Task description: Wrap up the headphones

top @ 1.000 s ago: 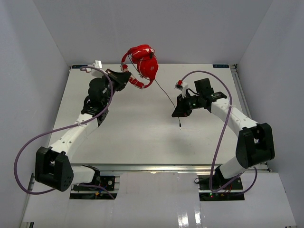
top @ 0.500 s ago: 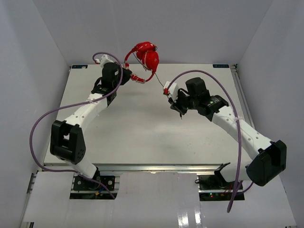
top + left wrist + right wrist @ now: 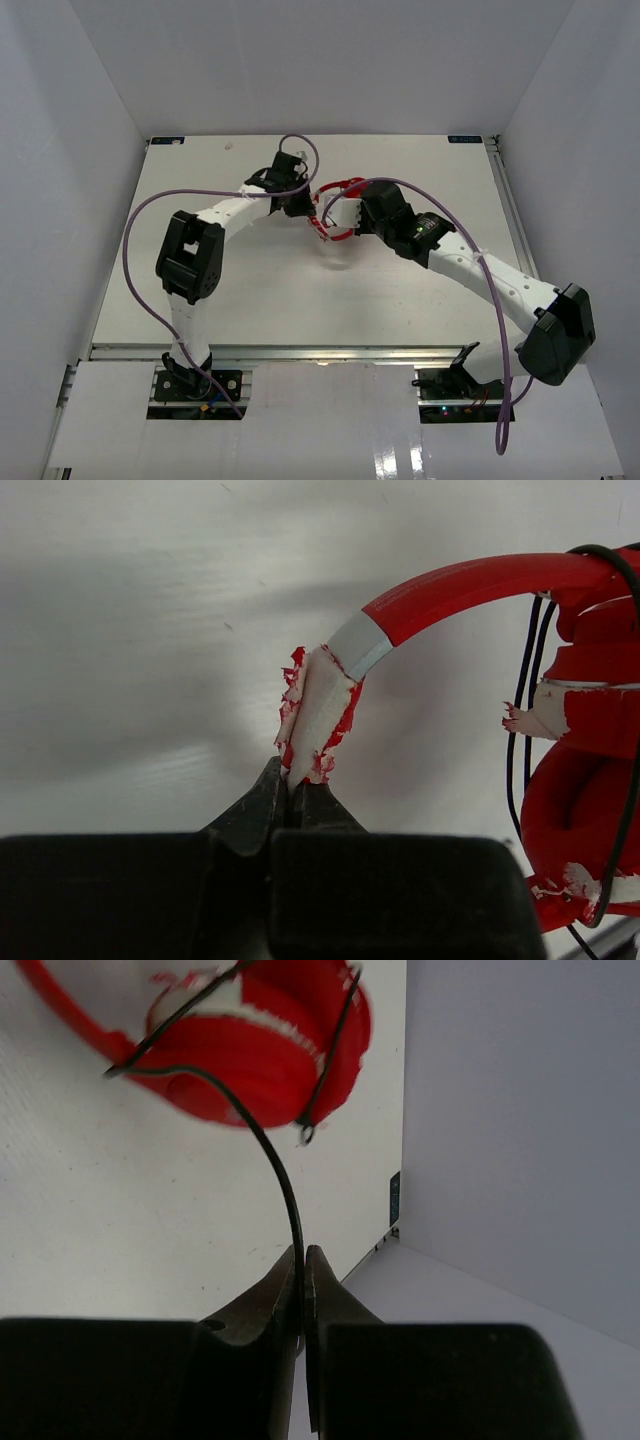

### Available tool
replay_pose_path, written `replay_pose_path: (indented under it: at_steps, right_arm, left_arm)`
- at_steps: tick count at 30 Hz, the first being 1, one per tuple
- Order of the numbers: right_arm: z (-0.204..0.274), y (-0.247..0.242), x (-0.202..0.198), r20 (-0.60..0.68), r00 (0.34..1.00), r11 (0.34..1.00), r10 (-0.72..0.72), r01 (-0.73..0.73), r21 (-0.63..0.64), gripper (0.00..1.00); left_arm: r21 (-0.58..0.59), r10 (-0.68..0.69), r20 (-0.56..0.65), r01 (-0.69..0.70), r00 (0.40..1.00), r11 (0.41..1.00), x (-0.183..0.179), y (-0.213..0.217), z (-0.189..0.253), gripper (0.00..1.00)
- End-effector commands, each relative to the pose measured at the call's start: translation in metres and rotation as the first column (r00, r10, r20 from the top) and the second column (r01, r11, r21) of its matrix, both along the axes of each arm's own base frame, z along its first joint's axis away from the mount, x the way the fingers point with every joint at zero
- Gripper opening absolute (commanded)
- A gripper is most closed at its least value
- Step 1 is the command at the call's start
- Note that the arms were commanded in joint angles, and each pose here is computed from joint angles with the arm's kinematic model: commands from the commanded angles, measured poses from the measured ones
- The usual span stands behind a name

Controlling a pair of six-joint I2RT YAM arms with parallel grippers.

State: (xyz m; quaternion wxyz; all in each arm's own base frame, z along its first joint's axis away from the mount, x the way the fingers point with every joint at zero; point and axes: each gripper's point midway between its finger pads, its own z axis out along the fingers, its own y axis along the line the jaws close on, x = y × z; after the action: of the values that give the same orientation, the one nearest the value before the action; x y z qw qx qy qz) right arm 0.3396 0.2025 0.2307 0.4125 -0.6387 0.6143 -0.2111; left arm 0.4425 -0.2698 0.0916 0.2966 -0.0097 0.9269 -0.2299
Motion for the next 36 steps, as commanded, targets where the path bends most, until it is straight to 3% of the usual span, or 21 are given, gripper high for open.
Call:
replay_pose_path:
  at_steps: [1, 10, 17, 20, 23, 28, 32, 36]
  right_arm:
    - [0.005, 0.023, 0.006, 0.084, 0.994, 0.994, 0.074, -0.068, -0.081, 0.08]
    - [-0.038, 0.034, -0.006, 0.063, 0.968, 0.958, 0.245, -0.231, -0.171, 0.08]
    - [-0.042, 0.022, 0.001, 0.063, 0.963, 0.944, 0.263, -0.243, -0.221, 0.08]
    - [-0.033, 0.021, 0.011, 0.063, 0.969, 0.96, 0.24, -0.228, -0.163, 0.08]
    - [-0.042, 0.023, 0.008, -0.018, 0.966, 0.962, 0.257, -0.257, -0.091, 0.08]
    - [-0.074, 0.031, -0.003, -0.147, 0.955, 0.966, 0.258, -0.259, 0.01, 0.09]
    - [-0.095, 0.039, -0.005, -0.28, 0.934, 0.972, 0.22, -0.186, 0.145, 0.09]
    - [-0.113, 0.041, 0.004, -0.366, 0.912, 0.969, 0.183, -0.104, 0.225, 0.09]
  left_arm:
    - [-0.078, -0.331, 0.026, 0.332, 0.943, 0.94, -0.041, -0.062, 0.033, 0.0]
    - [-0.169, -0.636, 0.072, 0.638, 0.768, 0.751, -0.105, -0.072, 0.042, 0.0]
    - [-0.148, -0.707, 0.101, 0.713, 0.7, 0.686, -0.127, -0.062, 0.043, 0.0]
    - [-0.153, -0.726, 0.1, 0.731, 0.681, 0.665, -0.134, -0.06, 0.043, 0.0]
    - [-0.151, -0.735, 0.112, 0.743, 0.668, 0.652, -0.136, -0.06, 0.045, 0.0]
    - [-0.117, -0.722, 0.116, 0.732, 0.682, 0.672, -0.129, -0.058, 0.048, 0.0]
    - [0.009, -0.646, 0.043, 0.646, 0.762, 0.763, -0.107, -0.041, 0.027, 0.0]
    - [0.097, -0.571, 0.0, 0.568, 0.821, 0.817, -0.088, -0.028, 0.011, 0.0]
